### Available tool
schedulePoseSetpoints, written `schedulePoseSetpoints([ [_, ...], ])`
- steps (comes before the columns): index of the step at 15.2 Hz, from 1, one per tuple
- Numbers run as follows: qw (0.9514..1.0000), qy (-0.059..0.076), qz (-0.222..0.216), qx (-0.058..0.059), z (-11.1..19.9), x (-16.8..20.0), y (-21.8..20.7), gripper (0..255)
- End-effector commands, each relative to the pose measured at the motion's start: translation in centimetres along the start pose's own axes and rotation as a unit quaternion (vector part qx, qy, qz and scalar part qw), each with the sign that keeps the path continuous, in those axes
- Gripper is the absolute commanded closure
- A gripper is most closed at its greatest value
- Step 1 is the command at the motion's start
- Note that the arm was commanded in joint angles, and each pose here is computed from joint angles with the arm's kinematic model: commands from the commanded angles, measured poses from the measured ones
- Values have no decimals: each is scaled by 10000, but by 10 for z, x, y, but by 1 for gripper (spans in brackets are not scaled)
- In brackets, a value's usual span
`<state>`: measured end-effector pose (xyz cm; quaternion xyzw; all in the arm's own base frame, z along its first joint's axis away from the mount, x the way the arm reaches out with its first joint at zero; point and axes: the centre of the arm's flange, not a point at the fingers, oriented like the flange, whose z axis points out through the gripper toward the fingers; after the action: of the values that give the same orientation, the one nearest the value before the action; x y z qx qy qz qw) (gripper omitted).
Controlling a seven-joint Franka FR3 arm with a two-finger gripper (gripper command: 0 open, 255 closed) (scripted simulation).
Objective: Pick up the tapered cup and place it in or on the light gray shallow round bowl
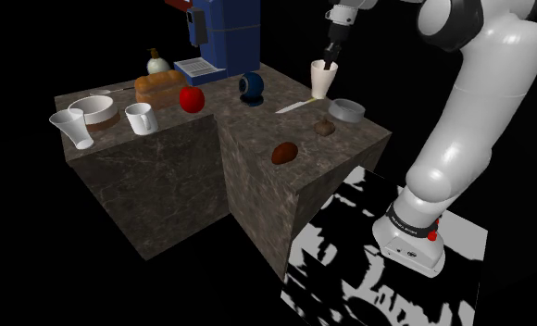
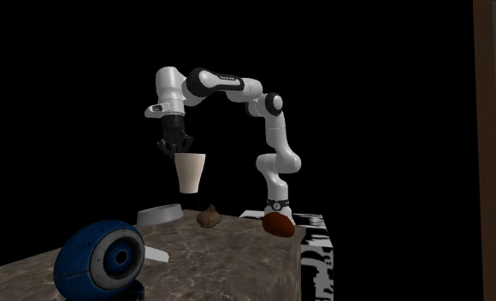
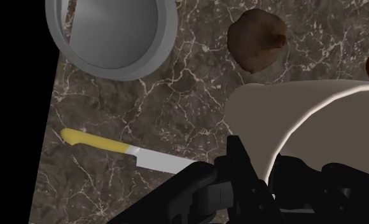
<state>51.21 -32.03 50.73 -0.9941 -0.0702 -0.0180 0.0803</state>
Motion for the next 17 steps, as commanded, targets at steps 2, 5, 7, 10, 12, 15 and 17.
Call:
schedulePoseSetpoints([
  [2, 10000, 1, -8, 1, -9, -20, 32, 255],
  [5, 10000, 1, -8, 1, -19, -41, 64, 255],
  [7, 10000, 1, -8, 1, -26, -54, 85, 255],
  [10, 10000, 1, -8, 1, -37, -75, 118, 255],
  [12, 10000, 1, -8, 1, -43, -88, 139, 255],
  [15, 10000, 1, -8, 1, -44, -100, 159, 255],
  [17, 10000, 1, -8, 1, -34, -101, 160, 255],
])
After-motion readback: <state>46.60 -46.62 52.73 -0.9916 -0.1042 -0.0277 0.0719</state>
